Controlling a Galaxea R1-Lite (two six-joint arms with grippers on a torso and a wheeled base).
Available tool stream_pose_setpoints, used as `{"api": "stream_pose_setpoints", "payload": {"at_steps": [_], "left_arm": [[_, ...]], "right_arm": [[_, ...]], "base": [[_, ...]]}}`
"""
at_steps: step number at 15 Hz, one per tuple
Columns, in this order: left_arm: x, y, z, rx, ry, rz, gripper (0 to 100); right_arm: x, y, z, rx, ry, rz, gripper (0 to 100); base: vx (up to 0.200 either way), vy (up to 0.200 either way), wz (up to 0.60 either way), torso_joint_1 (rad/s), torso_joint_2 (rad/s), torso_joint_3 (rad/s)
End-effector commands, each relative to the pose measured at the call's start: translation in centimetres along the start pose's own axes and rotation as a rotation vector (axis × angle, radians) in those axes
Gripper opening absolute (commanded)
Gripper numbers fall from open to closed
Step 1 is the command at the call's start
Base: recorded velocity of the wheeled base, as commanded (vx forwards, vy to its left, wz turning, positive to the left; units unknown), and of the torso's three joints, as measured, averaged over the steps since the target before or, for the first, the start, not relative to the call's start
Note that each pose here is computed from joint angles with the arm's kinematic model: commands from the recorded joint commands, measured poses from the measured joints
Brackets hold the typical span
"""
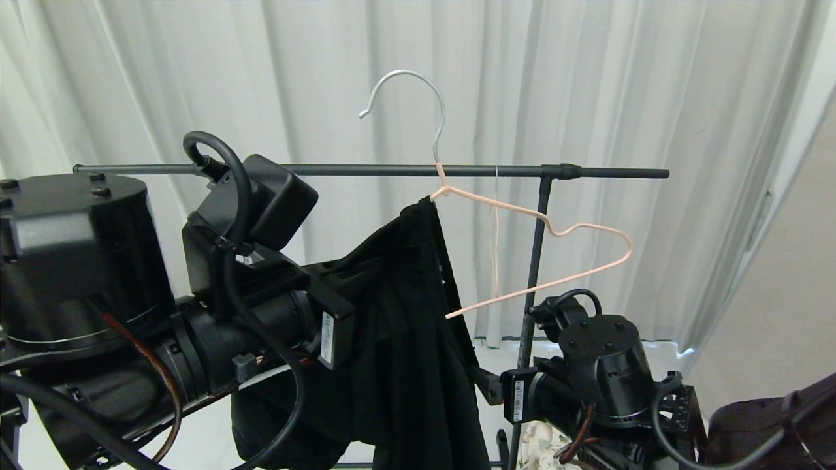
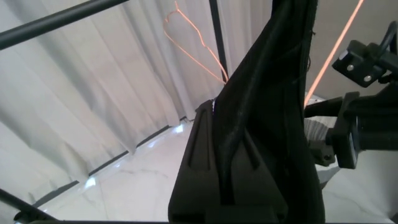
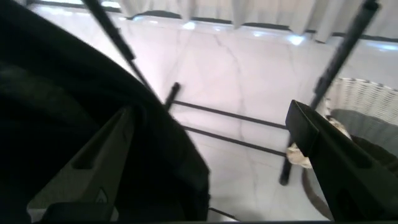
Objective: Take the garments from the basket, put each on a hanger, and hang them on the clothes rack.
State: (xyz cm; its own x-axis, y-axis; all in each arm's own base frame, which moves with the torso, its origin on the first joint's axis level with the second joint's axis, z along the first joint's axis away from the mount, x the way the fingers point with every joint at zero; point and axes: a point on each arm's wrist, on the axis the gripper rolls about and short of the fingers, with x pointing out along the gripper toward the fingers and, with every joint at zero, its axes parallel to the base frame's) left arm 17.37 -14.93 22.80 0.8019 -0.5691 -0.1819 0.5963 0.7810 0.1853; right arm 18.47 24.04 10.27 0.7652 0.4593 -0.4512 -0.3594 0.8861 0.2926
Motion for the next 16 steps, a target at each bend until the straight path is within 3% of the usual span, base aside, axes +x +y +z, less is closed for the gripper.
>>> {"api": "stream_pose_setpoints", "payload": {"at_steps": [1, 8, 10, 11, 16], "left_arm": [[-0.2, 0.2, 0.1, -0.002, -0.008, 0.008, 0], [-0.1, 1.4, -0.9, 0.007, 0.032, 0.064, 0], [-0.3, 2.1, -2.1, 0.050, 0.077, 0.097, 0], [-0.6, 3.0, -4.1, 0.093, 0.150, 0.128, 0], [-1.1, 2.7, -6.2, 0.101, 0.223, 0.106, 0]], "right_arm": [[0.1, -0.7, -0.4, -0.010, 0.012, -0.033, 100], [0.0, -4.6, 0.7, -0.046, -0.024, -0.199, 100], [-0.3, -5.8, 1.1, -0.051, -0.031, -0.232, 100], [-0.7, -6.9, 1.6, -0.052, -0.042, -0.259, 100], [-2.0, -8.5, 3.3, -0.062, -0.085, -0.271, 100]], "base": [[0.000, 0.000, 0.00, 0.000, 0.00, 0.000], [0.000, 0.000, 0.00, 0.000, 0.00, 0.000], [0.000, 0.000, 0.00, 0.000, 0.00, 0.000], [0.000, 0.000, 0.00, 0.000, 0.00, 0.000], [0.000, 0.000, 0.00, 0.000, 0.00, 0.000]]}}
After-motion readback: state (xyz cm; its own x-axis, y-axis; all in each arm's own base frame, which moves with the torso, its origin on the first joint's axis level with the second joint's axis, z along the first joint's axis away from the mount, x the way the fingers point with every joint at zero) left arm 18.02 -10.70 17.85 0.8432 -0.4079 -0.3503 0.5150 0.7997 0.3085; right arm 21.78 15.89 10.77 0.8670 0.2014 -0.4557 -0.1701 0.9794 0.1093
